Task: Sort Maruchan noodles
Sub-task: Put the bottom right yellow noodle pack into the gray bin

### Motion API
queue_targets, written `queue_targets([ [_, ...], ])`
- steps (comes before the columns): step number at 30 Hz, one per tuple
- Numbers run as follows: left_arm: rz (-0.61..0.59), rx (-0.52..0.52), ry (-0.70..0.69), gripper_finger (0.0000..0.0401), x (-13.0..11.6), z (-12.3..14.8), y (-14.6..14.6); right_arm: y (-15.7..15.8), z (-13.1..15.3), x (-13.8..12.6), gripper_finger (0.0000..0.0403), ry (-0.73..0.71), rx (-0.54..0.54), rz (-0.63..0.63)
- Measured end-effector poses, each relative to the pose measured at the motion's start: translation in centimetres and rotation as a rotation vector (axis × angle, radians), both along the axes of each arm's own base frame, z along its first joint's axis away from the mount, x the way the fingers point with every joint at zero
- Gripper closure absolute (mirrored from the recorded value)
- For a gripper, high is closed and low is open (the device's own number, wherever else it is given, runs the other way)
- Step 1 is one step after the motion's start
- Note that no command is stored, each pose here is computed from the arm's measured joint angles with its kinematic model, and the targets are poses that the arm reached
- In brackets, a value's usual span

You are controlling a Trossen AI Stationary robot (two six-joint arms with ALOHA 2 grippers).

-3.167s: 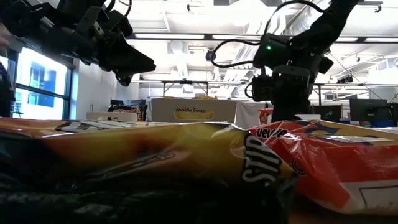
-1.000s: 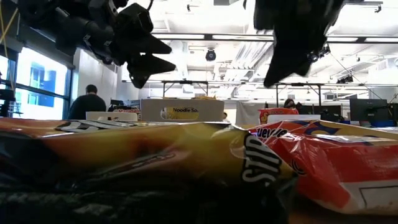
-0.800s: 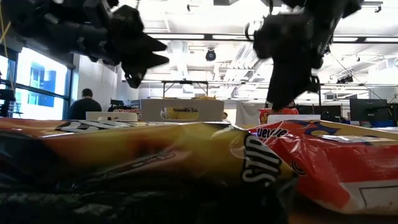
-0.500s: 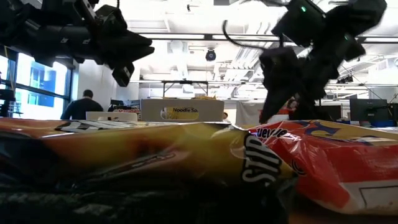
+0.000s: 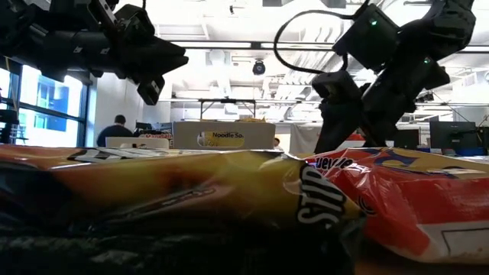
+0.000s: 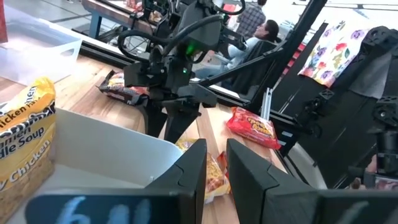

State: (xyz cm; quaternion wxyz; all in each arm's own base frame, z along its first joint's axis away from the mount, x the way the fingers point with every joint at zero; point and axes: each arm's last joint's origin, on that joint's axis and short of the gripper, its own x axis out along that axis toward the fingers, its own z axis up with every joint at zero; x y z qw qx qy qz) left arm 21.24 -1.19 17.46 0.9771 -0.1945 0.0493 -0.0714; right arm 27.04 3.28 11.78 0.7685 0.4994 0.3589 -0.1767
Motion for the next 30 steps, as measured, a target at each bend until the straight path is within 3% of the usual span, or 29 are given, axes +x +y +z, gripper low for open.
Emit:
queue_targets([
  [4,0.0,0.0,0.001,0.0348,0.0,0.0,0.0,0.1,-0.2,0.5,0.0156,-0.024,-0.024,0.028],
  [7,0.0,0.0,0.003,0.035,0.0,0.0,0.0,0.1,0.0,0.9,0.0183,-0.073,-0.045,0.059],
  [18,0.0,-0.001,0.005,0.035,0.0,0.0,0.0,0.7,0.4,1.1,0.0389,-0.138,-0.138,0.171],
  [24,0.003,-0.038,0.01,0.035,0.0,0.0,0.0,2.0,1.1,1.4,0.0398,-0.248,-0.24,0.283],
  [30,0.002,-0.083,0.024,0.0329,0.2,0.1,0.0,3.8,1.9,1.5,0.0402,-0.358,-0.411,0.369],
])
